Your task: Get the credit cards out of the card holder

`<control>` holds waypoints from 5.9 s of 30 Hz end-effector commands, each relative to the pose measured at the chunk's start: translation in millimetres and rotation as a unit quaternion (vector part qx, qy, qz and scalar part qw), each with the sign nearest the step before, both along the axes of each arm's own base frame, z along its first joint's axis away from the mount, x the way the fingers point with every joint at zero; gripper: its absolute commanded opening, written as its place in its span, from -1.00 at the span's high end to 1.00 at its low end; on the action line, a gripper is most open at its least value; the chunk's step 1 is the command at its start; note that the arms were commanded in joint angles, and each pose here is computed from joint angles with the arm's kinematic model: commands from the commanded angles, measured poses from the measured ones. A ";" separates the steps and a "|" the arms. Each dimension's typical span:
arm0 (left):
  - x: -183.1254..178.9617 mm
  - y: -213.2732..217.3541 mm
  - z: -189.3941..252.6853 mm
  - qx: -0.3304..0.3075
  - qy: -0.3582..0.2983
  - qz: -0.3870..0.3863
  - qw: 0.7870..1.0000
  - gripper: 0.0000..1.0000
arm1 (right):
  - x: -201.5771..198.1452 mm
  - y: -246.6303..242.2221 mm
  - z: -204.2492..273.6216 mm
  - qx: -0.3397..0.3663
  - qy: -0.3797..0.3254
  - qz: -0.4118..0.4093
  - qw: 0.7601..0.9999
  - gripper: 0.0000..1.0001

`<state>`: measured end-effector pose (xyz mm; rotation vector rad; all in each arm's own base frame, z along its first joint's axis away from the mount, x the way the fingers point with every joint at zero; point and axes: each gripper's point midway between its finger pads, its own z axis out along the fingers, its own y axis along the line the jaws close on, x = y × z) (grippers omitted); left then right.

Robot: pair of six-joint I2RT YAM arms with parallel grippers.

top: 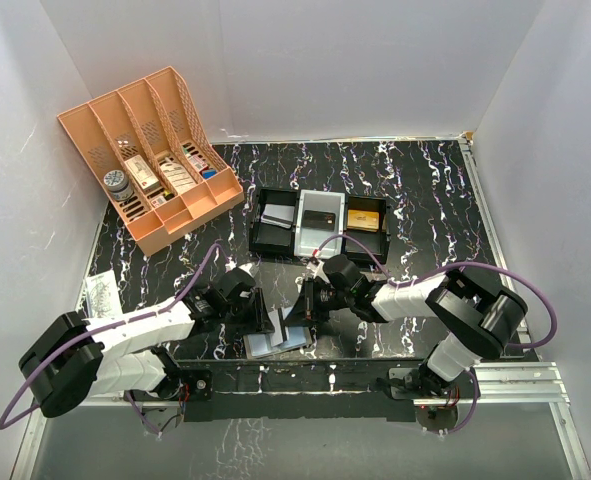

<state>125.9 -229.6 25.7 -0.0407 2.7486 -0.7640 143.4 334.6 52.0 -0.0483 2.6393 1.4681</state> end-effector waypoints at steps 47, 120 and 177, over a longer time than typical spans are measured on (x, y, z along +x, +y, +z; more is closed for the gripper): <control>4.5 -23.9 39.4 -0.093 -0.053 -0.030 0.994 0.08 | 5.1 3.4 28.3 0.016 -0.053 -0.019 0.998 1.00; 85.2 93.6 103.6 0.086 -0.091 0.124 0.984 -0.97 | 82.2 13.4 106.1 0.010 -0.225 -0.112 0.968 1.00; 118.7 176.0 103.4 0.215 -0.183 0.180 0.942 -0.97 | 295.0 14.4 116.0 -0.331 -0.569 0.066 0.750 1.00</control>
